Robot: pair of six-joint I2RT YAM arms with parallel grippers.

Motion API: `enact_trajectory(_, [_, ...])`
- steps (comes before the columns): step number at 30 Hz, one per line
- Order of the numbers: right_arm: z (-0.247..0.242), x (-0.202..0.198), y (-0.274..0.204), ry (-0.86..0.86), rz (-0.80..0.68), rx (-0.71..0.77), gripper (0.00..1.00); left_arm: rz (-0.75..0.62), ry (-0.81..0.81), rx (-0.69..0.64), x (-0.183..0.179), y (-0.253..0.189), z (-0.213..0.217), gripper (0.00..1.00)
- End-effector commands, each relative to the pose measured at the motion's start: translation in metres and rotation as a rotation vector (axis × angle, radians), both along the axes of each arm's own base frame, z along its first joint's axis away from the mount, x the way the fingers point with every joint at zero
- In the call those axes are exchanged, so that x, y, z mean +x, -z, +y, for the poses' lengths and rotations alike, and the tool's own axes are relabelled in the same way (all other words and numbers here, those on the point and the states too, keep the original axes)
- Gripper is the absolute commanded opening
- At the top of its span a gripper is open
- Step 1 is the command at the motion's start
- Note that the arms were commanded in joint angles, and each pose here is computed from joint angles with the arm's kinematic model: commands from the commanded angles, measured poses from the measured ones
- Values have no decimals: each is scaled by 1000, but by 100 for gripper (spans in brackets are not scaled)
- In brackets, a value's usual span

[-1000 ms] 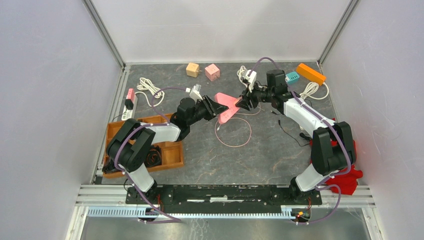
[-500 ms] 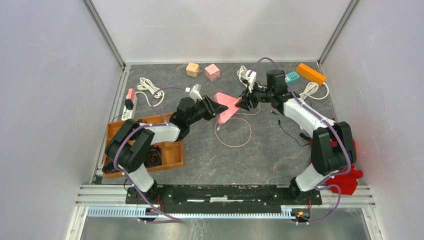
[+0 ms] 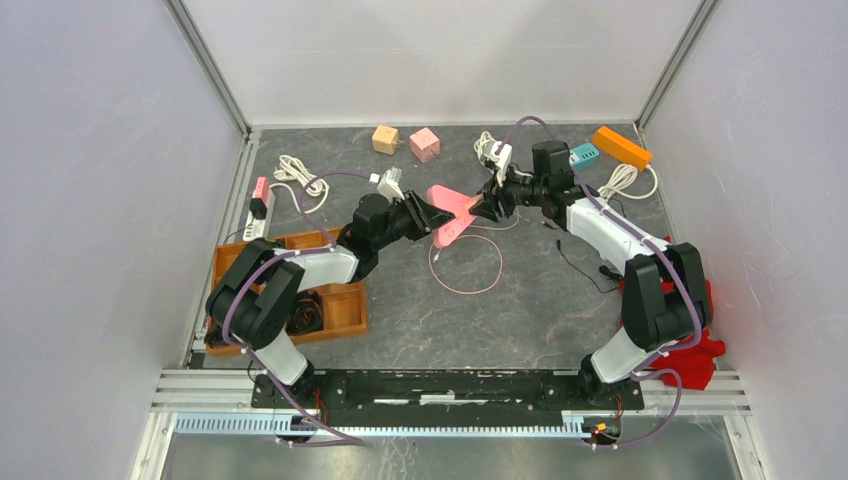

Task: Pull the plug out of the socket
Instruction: Remove the plug from the socket, then place the socket at the corner of the board.

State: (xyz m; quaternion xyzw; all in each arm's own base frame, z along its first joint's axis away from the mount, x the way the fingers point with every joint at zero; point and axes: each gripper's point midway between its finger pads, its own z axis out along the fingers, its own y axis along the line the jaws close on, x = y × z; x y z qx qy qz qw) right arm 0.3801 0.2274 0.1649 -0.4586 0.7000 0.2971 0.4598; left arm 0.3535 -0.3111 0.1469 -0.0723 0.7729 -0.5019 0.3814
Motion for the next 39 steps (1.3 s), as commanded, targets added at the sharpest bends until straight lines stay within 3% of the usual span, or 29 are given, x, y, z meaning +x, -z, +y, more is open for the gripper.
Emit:
enact_trajectory(1, [-6, -4, -47, -14, -96, 66, 0, 50, -290, 270, 37, 55, 77, 2])
enact_trajectory(9, [0, -19, -68, -74, -103, 151, 0, 29, -290, 280, 30, 48, 83, 2])
enact_trajectory(17, [1, -27, -75, -106, -131, 181, 0, -105, -274, 297, 37, 4, 100, 2])
enact_trajectory(23, [-1, -33, -87, -114, -180, 198, 0, -266, -161, 257, 48, -33, 112, 2])
enact_trajectory(30, [-4, -33, -89, -104, -197, 200, 0, -383, -38, 314, 81, -56, 96, 2])
enact_trajectory(39, [-12, -30, -94, -77, -228, 192, 0, -457, 96, 586, 155, -36, 64, 2])
